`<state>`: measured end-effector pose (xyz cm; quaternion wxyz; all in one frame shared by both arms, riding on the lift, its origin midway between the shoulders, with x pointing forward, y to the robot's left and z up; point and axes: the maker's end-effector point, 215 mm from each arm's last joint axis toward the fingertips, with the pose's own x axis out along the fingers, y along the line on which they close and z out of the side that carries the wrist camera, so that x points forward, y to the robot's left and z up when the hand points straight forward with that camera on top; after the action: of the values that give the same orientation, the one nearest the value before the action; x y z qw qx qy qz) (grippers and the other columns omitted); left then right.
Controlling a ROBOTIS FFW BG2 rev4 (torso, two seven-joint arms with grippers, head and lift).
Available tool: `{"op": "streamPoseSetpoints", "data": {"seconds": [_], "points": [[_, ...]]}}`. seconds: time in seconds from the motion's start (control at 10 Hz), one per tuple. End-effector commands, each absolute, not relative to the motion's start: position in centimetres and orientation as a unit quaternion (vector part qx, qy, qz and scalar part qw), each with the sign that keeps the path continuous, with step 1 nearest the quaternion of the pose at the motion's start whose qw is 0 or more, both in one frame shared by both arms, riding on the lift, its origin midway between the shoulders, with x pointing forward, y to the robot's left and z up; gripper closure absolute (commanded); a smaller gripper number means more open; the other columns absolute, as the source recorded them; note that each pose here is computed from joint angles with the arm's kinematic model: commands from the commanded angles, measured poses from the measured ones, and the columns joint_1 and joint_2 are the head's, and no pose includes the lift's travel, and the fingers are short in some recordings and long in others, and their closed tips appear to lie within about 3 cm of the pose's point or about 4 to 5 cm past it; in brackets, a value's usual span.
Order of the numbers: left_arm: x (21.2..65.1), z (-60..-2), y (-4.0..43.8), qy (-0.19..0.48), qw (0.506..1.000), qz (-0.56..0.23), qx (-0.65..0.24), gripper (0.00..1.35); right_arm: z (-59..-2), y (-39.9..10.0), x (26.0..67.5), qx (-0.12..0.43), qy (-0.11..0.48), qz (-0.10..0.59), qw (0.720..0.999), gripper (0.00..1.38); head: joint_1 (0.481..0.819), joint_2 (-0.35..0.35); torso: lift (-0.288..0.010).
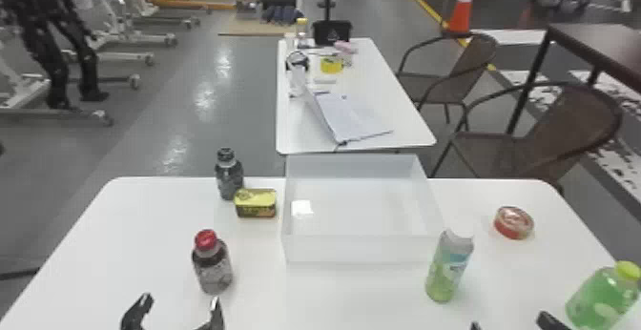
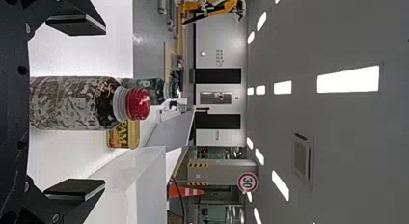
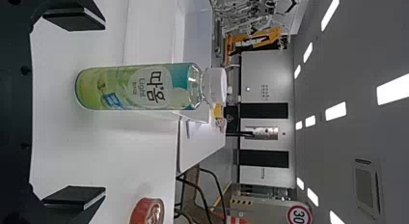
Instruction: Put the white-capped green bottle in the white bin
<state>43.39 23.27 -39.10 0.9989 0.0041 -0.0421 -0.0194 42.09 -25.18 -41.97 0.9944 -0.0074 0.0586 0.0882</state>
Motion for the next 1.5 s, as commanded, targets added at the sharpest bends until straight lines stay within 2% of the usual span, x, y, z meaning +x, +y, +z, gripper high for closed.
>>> {"op": "streamPoseSetpoints", "data": {"seconds": [0.0,0.6,1.0,1.4], "points": [[43.4,-39.1,23.2,-0.043,0.999,-0.019,0.003,0.18,-42.0,-25.2,42.1,-0.007,0.059,0.088,0.994,0.09,0.549,0.0,-0.1],[43.6,-38.9,23.3,-0.045,0.999,-0.019,0.004,0.18,-42.6,-25.2,42.8,0.001,0.062,0.094,0.994,0.09,0.549,0.0,-0.1],[43.7,-38.7,23.3,-0.049,0.999,-0.018,0.003,0.18,-42.9,-24.3,46.7,-0.011,0.059,0.14,0.988,0.09,0.549,0.0,-0.1],[43.5,-38.5,24.2,-0.056,0.998,-0.012,0.006,0.18,-44.1,-24.1,48.6,-0.007,0.067,0.148,0.987,0.09,0.549,0.0,-0.1]]}}
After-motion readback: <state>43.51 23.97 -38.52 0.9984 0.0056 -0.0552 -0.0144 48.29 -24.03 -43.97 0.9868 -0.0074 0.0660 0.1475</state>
